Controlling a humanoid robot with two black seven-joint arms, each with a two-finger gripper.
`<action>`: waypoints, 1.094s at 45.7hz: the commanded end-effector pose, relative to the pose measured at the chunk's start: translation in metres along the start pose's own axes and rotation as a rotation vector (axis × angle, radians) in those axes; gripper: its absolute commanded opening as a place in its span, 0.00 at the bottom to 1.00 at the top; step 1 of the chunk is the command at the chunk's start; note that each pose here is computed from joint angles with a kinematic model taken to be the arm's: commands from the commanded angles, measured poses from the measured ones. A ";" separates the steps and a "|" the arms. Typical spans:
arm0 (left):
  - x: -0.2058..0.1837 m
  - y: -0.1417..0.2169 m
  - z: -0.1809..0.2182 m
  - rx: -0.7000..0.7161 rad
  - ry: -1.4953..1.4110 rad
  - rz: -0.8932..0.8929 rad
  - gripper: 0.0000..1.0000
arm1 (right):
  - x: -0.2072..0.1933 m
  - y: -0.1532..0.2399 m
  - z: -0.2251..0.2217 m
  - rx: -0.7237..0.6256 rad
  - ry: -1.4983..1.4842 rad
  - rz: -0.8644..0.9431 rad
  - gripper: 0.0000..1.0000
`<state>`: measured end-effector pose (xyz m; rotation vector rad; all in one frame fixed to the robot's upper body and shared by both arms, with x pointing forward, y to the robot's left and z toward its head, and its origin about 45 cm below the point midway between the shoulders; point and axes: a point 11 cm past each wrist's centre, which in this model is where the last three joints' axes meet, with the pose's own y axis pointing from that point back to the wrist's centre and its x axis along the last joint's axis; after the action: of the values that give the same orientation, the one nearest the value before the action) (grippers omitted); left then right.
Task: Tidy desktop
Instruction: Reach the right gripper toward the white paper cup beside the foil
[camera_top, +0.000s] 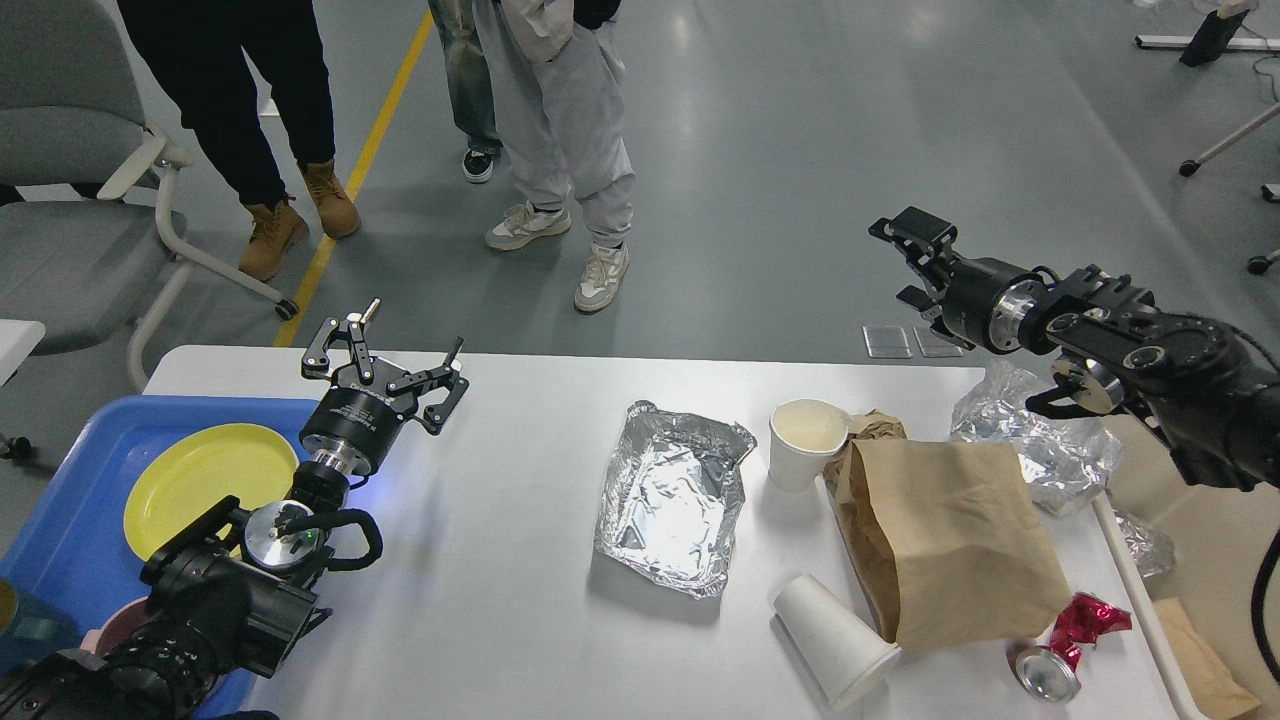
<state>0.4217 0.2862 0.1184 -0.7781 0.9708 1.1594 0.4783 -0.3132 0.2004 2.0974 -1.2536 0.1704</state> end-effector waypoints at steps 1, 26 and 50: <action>0.000 0.000 0.000 0.000 0.000 0.000 0.96 | -0.004 0.002 -0.001 -0.125 0.163 -0.104 1.00; 0.000 0.000 0.000 0.000 0.000 0.000 0.96 | -0.065 0.012 -0.033 -0.289 0.375 -0.553 1.00; 0.000 0.000 0.000 0.001 -0.001 0.000 0.96 | -0.114 -0.014 0.013 -0.327 0.354 -0.499 0.87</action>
<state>0.4217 0.2862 0.1184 -0.7782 0.9708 1.1594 0.4262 -0.2323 0.1347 1.9235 -0.4905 0.0966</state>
